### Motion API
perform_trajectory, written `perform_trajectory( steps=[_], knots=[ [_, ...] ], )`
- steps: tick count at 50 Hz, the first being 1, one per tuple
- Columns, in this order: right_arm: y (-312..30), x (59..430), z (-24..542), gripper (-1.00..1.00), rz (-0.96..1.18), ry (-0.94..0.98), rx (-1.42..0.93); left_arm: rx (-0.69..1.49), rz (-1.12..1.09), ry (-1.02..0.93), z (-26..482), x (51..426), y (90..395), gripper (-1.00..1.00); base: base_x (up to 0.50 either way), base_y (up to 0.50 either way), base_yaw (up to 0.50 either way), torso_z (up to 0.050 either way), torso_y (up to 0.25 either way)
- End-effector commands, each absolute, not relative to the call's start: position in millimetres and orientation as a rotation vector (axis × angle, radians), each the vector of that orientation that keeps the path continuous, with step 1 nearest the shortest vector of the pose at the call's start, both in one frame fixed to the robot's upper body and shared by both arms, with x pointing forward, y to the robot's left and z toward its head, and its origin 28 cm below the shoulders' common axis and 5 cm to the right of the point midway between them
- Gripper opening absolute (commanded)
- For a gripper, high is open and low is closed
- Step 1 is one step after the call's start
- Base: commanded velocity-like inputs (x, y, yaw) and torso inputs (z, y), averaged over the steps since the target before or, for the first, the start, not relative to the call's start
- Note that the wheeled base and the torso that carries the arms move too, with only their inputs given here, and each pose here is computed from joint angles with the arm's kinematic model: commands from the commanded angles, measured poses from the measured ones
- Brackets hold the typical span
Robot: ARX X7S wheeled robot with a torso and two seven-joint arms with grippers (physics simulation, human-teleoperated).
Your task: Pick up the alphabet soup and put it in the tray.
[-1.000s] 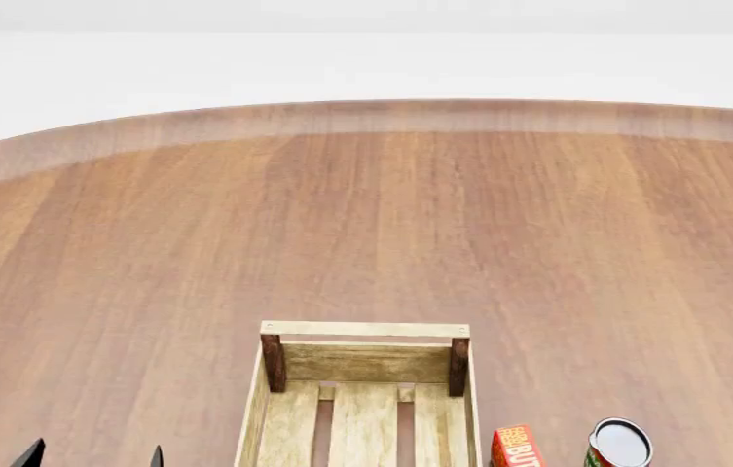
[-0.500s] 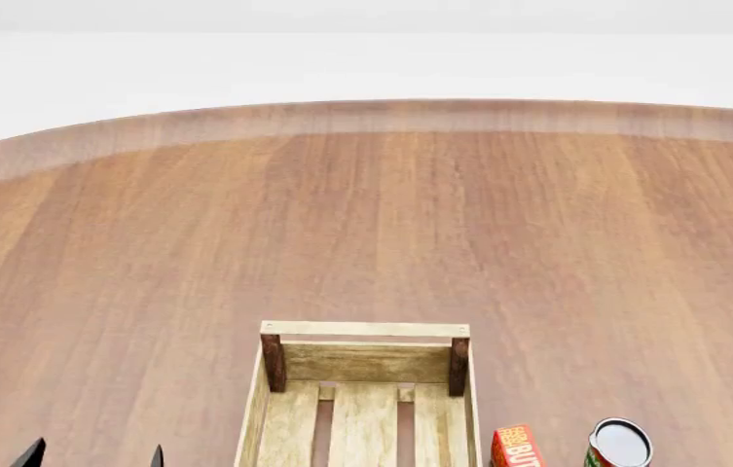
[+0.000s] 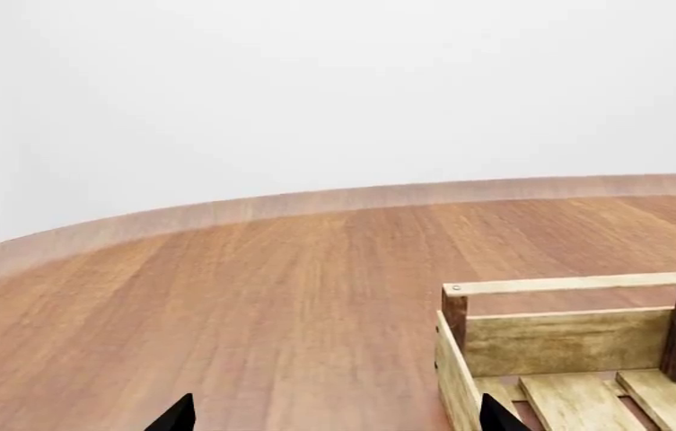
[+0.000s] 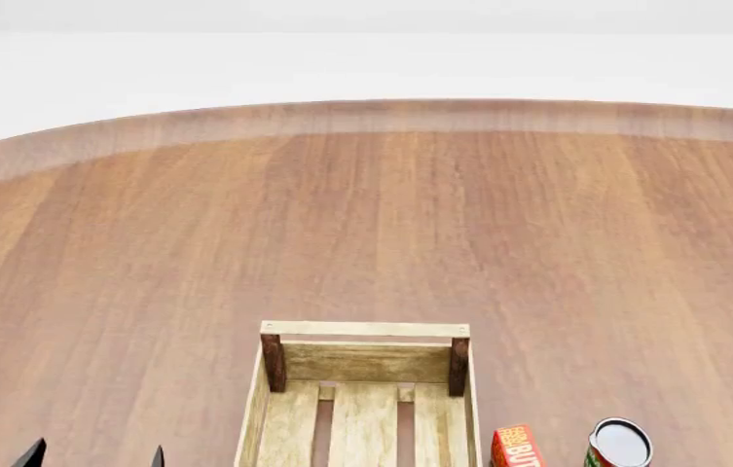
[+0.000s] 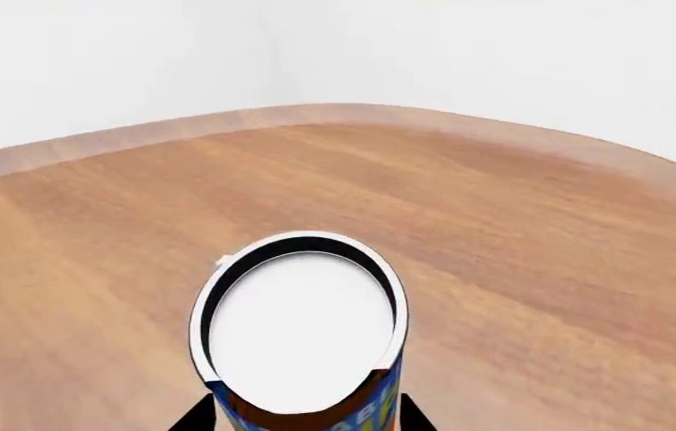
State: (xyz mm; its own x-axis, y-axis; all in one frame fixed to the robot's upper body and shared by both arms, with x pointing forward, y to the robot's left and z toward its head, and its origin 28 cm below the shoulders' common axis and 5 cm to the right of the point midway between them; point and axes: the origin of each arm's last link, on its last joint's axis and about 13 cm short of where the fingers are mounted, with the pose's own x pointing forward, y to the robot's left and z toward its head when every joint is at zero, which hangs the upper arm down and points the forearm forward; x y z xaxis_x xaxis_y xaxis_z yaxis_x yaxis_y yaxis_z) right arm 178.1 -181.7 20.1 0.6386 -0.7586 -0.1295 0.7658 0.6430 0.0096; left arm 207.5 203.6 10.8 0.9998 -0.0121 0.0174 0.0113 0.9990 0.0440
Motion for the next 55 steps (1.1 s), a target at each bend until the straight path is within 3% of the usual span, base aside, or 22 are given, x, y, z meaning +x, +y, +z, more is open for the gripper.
perform_trajectory(
  steps=[1, 55],
  knots=[
    [-171.5, 184.1, 37.8, -1.00, -0.781, 0.010, -0.007, 0.045, -0.011, -0.018, 11.1, 206.9, 203.8, 1.00, 0.00, 0.00, 0.00, 0.000, 0.000],
    [-117.5, 203.4, 57.9, -1.00, -0.440, -0.144, -0.035, 0.045, -0.013, -0.011, 10.0, 207.3, 202.9, 1.00, 0.00, 0.00, 0.00, 0.000, 0.001]
  ],
)
